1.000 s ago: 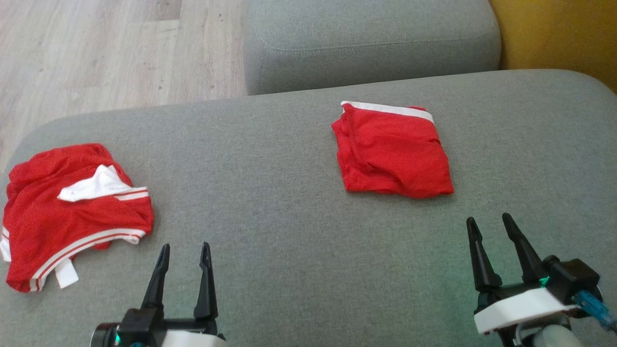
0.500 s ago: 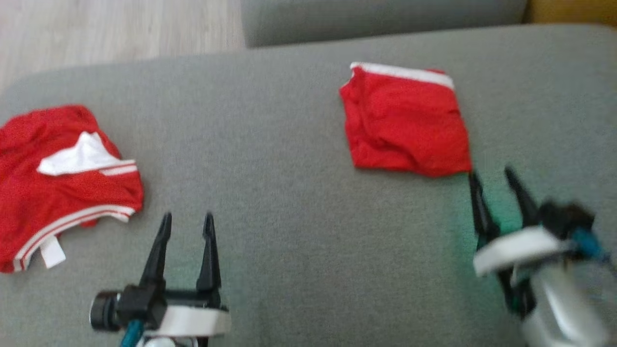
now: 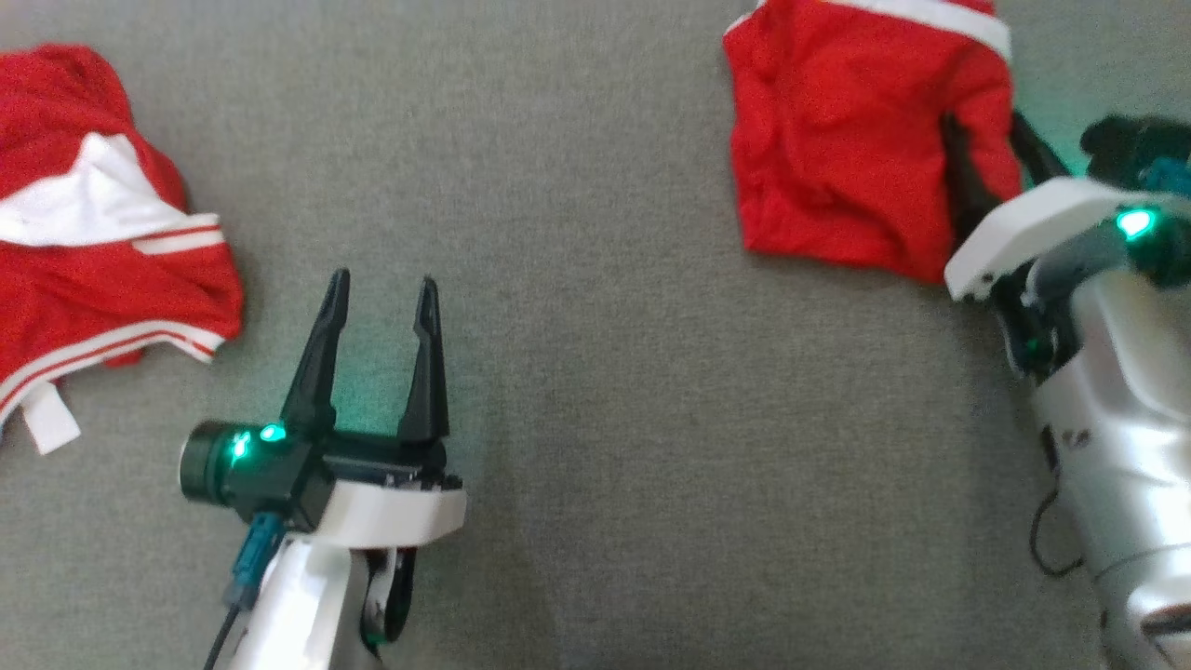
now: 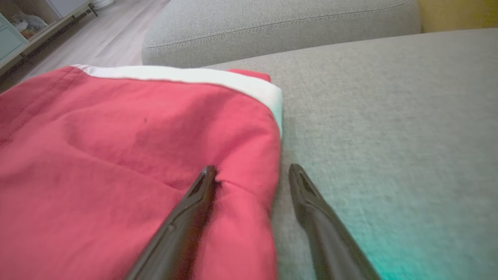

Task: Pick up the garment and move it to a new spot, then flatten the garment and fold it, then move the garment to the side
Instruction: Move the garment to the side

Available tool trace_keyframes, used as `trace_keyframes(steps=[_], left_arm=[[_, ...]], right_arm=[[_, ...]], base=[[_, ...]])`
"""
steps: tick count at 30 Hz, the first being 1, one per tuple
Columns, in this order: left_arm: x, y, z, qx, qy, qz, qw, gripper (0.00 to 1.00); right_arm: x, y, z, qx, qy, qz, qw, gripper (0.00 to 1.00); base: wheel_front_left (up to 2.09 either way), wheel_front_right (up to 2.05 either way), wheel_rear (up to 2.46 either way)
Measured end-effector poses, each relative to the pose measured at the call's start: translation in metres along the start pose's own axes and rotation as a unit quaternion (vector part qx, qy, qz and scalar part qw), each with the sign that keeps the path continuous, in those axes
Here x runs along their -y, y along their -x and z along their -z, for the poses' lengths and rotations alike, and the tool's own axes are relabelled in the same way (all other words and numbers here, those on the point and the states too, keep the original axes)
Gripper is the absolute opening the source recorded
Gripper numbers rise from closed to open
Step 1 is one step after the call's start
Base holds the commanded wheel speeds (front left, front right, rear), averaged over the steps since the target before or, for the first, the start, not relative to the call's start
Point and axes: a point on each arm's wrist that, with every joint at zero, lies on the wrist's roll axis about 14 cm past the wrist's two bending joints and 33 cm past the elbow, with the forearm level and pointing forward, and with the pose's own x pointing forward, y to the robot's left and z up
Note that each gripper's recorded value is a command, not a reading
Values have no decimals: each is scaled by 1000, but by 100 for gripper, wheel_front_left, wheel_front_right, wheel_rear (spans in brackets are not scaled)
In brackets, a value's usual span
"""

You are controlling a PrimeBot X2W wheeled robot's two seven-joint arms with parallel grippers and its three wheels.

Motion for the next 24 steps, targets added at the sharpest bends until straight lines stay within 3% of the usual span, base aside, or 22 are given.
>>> trace_keyframes(steps=[1,7,12,18,24], left_arm=[[-2,-4,3,-3,-1,-1,1000,100],[-3,-19,24,-22,-3,6,1000,100],[11,-35,32,-22,1,33,999,100],[32,-59,41,-14,9,72,997,100],[46,-73,51,-3,18,101,995,100]], right_arm=[[0,-6,-1,4,0,-1,1000,0],[21,-24,-9,22,31,11,999,0],[97,1,-15,3,99,76,992,0],[197,56,-26,-34,181,168,968,0],[243,82,-75,-21,281,219,934,0]], base=[[0,0,0],[0,0,0],[0,0,0],[0,0,0],[0,0,0]])
